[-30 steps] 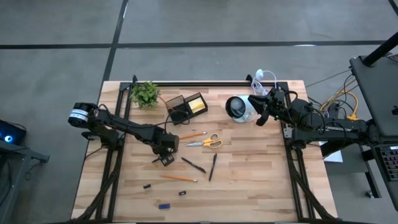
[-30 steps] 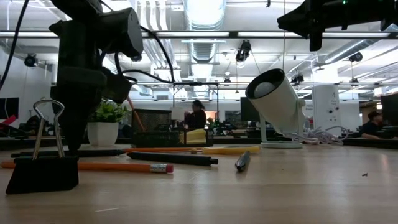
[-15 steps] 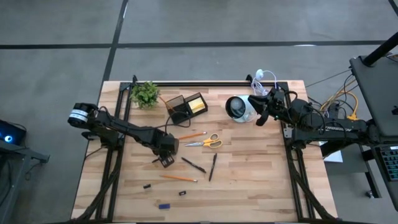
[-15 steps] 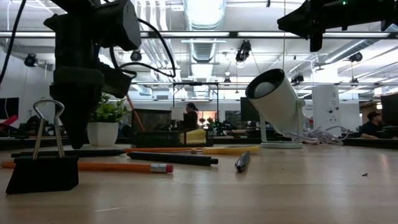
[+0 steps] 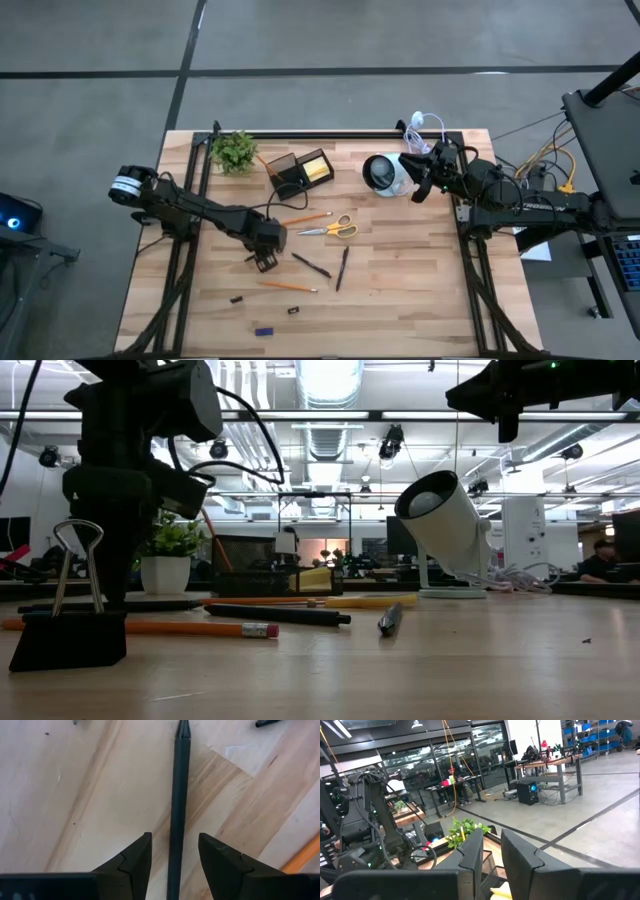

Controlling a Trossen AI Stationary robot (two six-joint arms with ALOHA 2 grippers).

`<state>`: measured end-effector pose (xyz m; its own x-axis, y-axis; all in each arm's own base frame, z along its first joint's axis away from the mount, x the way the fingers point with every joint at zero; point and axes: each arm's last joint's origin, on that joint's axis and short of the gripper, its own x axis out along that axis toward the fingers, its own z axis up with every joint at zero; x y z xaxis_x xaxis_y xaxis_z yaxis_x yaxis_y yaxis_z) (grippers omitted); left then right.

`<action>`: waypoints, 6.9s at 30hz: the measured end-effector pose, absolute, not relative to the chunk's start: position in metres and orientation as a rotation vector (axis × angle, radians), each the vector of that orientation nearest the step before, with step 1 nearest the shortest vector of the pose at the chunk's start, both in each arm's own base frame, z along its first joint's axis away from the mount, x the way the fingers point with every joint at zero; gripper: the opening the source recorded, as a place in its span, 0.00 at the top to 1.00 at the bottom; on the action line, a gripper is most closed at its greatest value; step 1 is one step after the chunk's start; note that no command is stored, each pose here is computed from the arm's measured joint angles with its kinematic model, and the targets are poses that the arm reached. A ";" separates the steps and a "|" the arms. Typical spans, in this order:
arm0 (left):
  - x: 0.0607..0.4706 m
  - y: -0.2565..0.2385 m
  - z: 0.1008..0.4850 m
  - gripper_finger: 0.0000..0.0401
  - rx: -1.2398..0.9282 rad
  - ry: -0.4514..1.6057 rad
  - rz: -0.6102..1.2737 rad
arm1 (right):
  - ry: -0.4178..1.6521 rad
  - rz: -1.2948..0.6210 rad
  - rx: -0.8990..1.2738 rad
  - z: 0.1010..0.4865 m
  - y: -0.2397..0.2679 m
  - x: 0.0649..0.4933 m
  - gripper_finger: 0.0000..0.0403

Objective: Pick and place office supplies into organizer
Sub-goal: Put the left black pen into the black desk organizer

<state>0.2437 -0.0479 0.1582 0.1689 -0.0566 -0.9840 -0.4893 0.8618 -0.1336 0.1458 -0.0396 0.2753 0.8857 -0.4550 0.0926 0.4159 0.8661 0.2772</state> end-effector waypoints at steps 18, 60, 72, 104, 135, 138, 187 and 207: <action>0.244 -0.047 0.146 0.64 -0.451 1.388 0.311 | -0.157 -0.456 0.254 0.275 -0.040 0.146 0.85; 0.250 -0.051 0.132 0.97 -0.476 1.462 0.252 | -0.155 -0.456 0.255 0.275 -0.039 0.146 0.85; 0.244 -0.050 0.148 0.97 -0.477 1.419 0.239 | -0.155 -0.456 0.255 0.275 -0.039 0.146 0.85; 0.252 -0.050 0.170 0.97 -0.413 1.268 0.137 | -0.155 -0.456 0.255 0.275 -0.039 0.146 0.85; 0.266 -0.003 0.226 0.97 -0.352 0.657 0.372 | -0.157 -0.456 0.258 0.275 -0.039 0.146 0.85; 0.268 0.005 0.227 0.97 -0.347 0.622 0.404 | -0.157 -0.456 0.258 0.275 -0.039 0.146 0.85; 0.255 0.117 0.243 0.97 -0.121 0.217 0.902 | -0.202 -0.447 0.256 0.292 -0.039 0.144 0.85; 0.237 0.109 0.205 0.97 -0.125 0.208 0.885 | -0.200 -0.448 0.255 0.292 -0.039 0.145 0.85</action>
